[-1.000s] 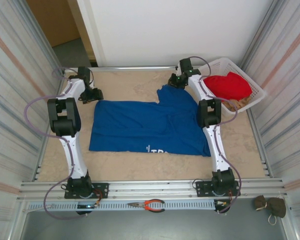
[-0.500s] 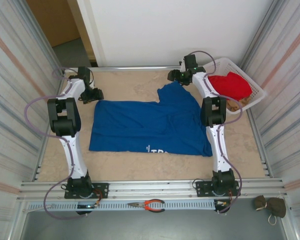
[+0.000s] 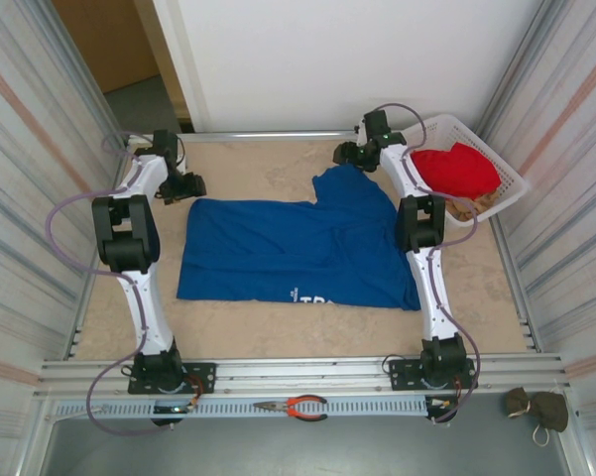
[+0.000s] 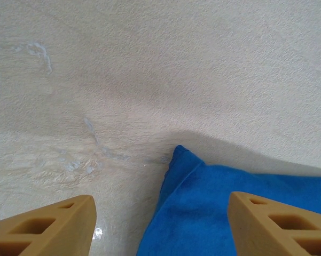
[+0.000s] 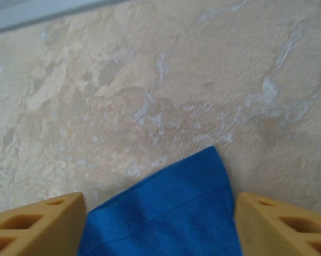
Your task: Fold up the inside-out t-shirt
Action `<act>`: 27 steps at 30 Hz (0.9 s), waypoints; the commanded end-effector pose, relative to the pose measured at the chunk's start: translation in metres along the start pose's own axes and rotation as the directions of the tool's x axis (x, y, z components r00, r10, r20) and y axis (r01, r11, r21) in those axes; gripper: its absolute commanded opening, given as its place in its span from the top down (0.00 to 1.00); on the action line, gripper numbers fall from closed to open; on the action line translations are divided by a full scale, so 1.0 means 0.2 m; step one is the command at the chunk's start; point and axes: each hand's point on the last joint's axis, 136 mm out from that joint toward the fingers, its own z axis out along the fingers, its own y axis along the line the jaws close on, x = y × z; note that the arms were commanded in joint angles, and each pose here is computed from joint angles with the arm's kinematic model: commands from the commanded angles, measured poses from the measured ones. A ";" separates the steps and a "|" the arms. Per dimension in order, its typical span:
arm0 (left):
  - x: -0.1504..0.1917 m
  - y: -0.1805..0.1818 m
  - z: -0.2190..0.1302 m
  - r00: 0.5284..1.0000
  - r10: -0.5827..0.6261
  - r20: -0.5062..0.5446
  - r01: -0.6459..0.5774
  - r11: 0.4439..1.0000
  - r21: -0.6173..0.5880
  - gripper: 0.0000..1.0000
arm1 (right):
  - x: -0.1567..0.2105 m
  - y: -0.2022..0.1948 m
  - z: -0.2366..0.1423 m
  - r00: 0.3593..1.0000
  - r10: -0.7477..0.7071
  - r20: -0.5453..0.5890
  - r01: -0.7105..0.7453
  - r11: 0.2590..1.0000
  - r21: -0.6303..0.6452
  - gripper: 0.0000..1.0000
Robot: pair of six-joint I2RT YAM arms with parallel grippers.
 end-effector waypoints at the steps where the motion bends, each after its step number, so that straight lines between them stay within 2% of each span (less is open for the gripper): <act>1: -0.03 0.00 -0.08 1.000 0.014 0.011 -0.014 1.000 0.014 0.33 | 0.17 0.03 0.08 0.994 -0.016 -0.110 0.013 1.000 -0.024 0.49; 6: 0.00 0.02 -0.05 0.999 0.033 -0.017 -0.033 0.999 0.002 0.33 | 0.17 0.07 0.04 0.993 -0.021 -0.118 0.017 0.999 -0.034 1.00; 15: 0.01 0.01 0.02 0.982 0.185 -0.030 -0.188 0.972 -0.142 0.41 | 0.02 0.14 -0.28 0.999 0.010 -0.033 -0.013 0.997 -0.079 1.00; 20: -0.01 -0.01 0.06 0.977 0.212 -0.030 -0.214 0.965 -0.150 0.47 | -0.05 0.16 -0.46 1.000 0.010 0.022 -0.008 0.996 -0.090 1.00; 24: -0.02 -0.01 0.09 0.975 0.220 -0.038 -0.223 0.962 -0.156 0.49 | -0.07 0.16 -0.52 0.999 0.011 0.036 -0.007 0.996 -0.092 1.00; 27: -0.02 -0.01 0.11 0.973 0.225 -0.043 -0.229 0.960 -0.159 0.53 | -0.07 0.16 -0.54 0.999 0.016 0.037 -0.012 0.996 -0.092 1.00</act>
